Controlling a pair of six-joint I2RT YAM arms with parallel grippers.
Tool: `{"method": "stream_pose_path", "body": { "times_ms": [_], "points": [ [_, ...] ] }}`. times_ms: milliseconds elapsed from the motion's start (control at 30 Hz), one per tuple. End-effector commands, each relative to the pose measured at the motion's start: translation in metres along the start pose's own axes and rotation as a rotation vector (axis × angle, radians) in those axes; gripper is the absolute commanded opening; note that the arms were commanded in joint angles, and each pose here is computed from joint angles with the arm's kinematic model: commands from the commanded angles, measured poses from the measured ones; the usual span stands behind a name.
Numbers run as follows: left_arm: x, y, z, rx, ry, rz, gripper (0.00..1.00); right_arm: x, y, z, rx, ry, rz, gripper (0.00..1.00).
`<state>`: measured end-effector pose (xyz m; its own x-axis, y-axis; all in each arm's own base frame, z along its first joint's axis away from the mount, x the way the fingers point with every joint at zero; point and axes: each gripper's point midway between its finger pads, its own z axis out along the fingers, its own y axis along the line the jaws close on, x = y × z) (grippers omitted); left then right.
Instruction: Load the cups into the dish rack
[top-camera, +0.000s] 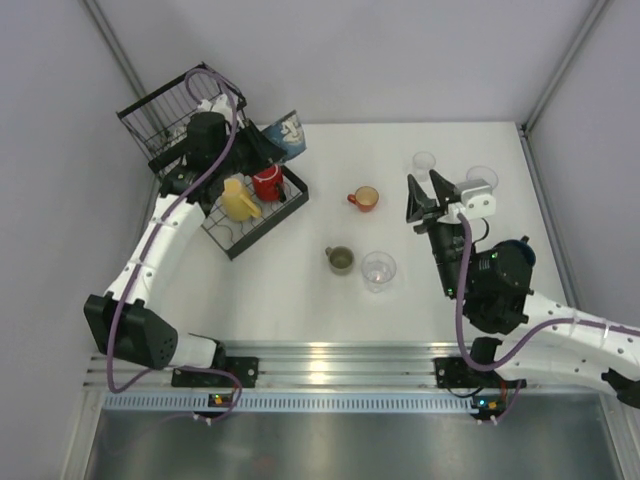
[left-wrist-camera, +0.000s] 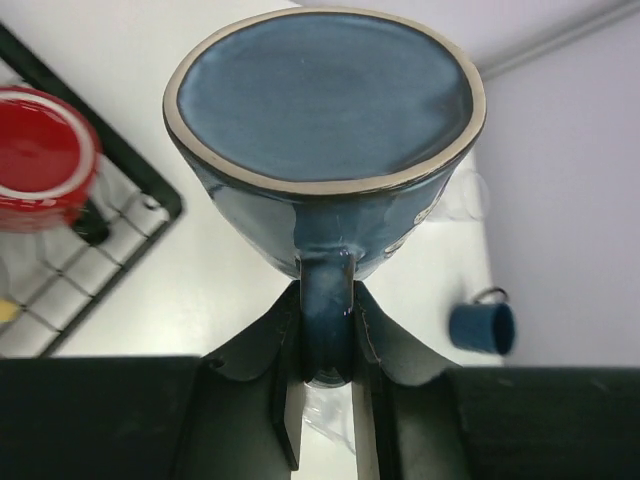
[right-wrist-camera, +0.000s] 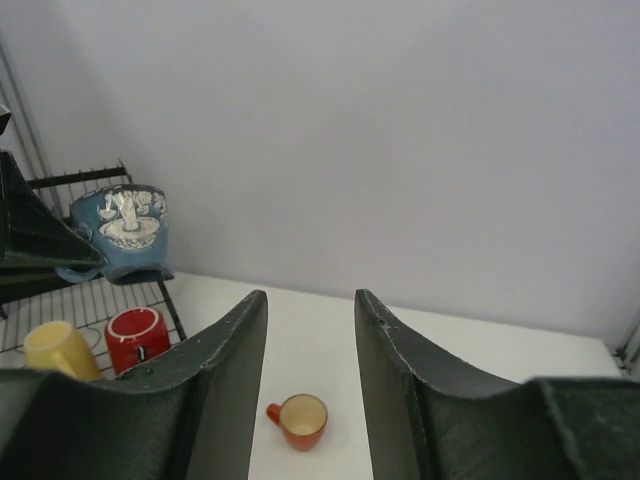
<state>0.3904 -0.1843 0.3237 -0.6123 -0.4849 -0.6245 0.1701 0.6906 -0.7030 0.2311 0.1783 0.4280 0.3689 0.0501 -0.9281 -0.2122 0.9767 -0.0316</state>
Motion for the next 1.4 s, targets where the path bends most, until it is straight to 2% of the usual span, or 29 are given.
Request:
{"method": "stream_pose_path", "body": {
  "times_ms": [0, 200, 533, 1100, 1367],
  "points": [
    [-0.052, 0.012, -0.031, -0.145, -0.256, 0.185, 0.00, 0.024, 0.017, -0.005, -0.083, 0.136, 0.098, 0.41],
    [-0.069, 0.056, -0.051, -0.378, -0.383, 0.266, 0.00, 0.034, 0.005, -0.015, -0.075, 0.151, 0.110, 0.42],
    [-0.079, 0.110, -0.064, -0.615, -0.464, 0.311, 0.00, 0.039, -0.011, -0.024, -0.056, 0.156, 0.115, 0.44],
    [-0.077, 0.190, -0.092, -0.842, -0.523, 0.265, 0.00, 0.047, -0.025, -0.031, -0.027, 0.145, 0.119, 0.45],
    [-0.080, 0.212, -0.091, -0.875, -0.562, 0.276, 0.00, 0.043, -0.035, -0.037, -0.016, 0.131, 0.140, 0.45]
  ]
}}
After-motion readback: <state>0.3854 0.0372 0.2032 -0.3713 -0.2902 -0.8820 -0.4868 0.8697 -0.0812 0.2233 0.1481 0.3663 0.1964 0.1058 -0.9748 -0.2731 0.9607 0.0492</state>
